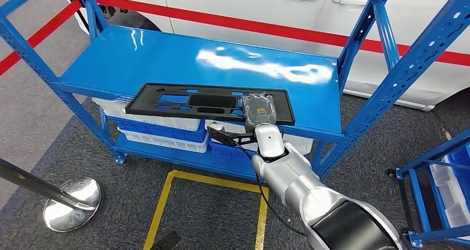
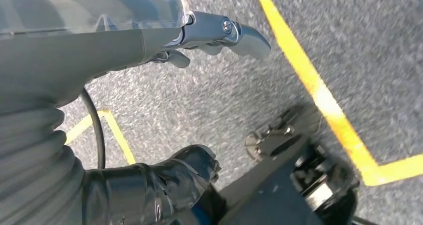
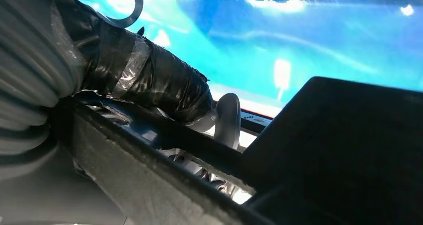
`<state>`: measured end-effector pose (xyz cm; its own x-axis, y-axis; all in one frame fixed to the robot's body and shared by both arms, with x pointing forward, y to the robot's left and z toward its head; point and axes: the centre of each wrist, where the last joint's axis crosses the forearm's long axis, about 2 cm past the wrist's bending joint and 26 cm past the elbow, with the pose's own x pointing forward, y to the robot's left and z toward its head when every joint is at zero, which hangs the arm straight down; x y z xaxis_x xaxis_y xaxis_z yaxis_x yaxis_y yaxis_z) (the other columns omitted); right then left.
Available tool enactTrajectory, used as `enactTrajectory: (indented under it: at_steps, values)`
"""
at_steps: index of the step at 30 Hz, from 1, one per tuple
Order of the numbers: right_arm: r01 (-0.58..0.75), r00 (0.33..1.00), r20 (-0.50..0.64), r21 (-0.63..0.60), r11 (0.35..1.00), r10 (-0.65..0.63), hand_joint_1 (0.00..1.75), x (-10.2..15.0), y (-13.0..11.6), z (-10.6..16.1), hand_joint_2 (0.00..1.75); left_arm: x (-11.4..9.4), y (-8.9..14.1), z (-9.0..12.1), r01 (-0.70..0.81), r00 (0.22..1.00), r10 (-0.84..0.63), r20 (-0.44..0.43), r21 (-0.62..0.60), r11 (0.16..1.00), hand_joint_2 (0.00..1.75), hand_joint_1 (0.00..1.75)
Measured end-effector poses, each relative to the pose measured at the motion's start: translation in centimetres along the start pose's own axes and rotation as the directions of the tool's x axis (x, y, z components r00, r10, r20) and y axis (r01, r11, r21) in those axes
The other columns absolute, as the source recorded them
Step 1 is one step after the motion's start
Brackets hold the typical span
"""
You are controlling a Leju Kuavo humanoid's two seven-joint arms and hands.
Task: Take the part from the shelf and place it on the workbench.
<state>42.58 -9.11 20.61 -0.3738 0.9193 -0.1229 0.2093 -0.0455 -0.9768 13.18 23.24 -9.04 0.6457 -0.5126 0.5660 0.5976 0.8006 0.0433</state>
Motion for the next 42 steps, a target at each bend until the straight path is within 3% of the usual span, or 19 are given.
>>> enactTrajectory:
  at_steps: [30, 42]
  values:
    - [0.022, 0.999, 0.036, -0.007, 1.0, -0.022, 1.75, 0.8, 0.3, 0.3, 1.75, 0.0, 0.4, 0.0, 0.003, 1.0, -0.003, 0.0, 0.01, 1.0, 1.75, 0.0]
    - [0.022, 0.997, 0.07, -0.018, 1.0, -0.021, 1.75, 2.3, -0.4, 0.1, 1.75, 0.0, 0.4, 0.0, -0.005, 1.0, 0.005, 0.001, 0.013, 1.0, 1.75, 0.0]
